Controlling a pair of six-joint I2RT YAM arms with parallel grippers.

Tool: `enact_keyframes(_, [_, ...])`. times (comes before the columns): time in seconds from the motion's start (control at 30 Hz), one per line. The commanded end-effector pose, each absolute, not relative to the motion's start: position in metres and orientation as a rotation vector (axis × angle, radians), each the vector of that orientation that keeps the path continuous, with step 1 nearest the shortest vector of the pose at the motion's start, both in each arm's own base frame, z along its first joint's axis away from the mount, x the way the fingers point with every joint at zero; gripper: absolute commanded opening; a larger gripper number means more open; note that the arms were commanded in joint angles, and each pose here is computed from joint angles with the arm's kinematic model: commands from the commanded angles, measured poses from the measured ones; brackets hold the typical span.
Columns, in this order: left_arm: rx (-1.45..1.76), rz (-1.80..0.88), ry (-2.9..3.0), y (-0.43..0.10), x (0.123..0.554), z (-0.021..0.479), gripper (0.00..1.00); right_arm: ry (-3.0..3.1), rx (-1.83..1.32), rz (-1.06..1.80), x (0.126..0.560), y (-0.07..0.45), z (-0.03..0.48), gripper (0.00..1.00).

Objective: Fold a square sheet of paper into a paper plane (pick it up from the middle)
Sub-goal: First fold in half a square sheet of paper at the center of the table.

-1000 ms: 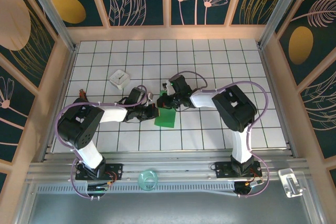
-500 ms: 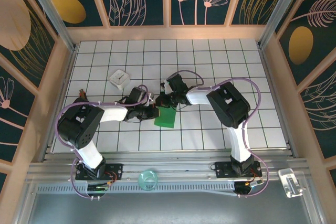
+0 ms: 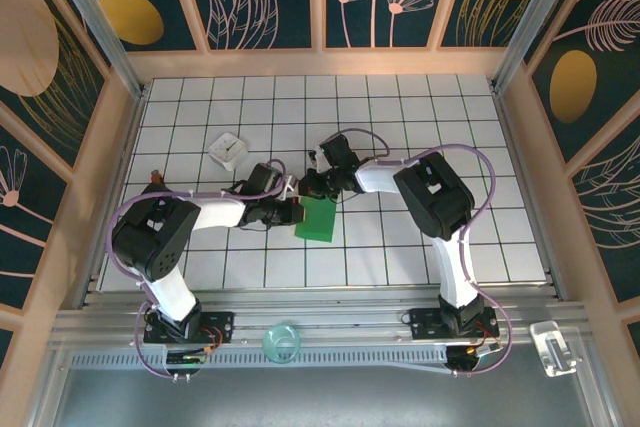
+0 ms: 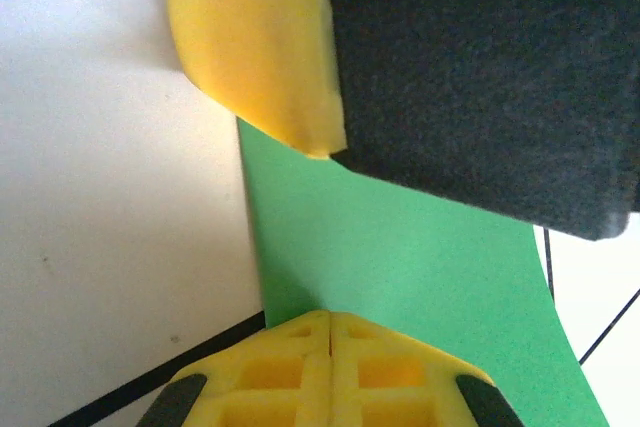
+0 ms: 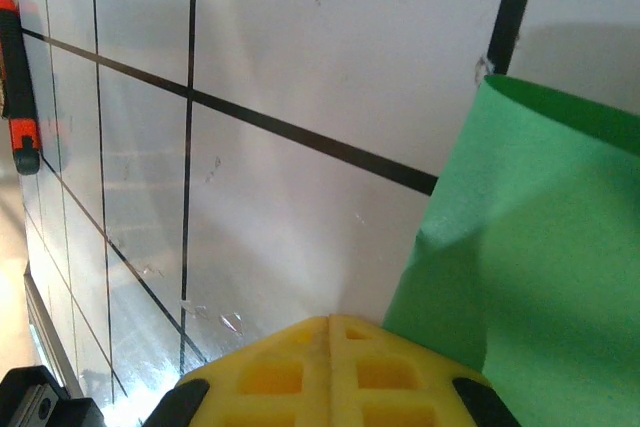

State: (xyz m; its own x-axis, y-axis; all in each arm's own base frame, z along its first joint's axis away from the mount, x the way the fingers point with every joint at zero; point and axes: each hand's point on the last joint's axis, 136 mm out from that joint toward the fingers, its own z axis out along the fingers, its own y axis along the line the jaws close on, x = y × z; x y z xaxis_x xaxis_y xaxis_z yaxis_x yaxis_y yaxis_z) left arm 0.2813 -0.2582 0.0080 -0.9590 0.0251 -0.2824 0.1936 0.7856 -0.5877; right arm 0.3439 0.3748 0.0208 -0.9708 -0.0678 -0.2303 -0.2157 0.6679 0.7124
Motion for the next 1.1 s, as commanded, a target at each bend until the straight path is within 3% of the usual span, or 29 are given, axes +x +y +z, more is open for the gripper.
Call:
enact_keyframes(0.0, [0.129, -0.565, 3.122, -0.197, 0.205, -0.066, 0.0, 2.689, -0.099, 0.998, 0.384, 0.344, -0.005, 0.0])
enact_keyframes(1.07, [0.217, -0.488, 3.181, -0.189, 0.185, -0.076, 0.0, 2.65, 0.054, 0.865, 0.458, 0.321, -0.011, 0.0])
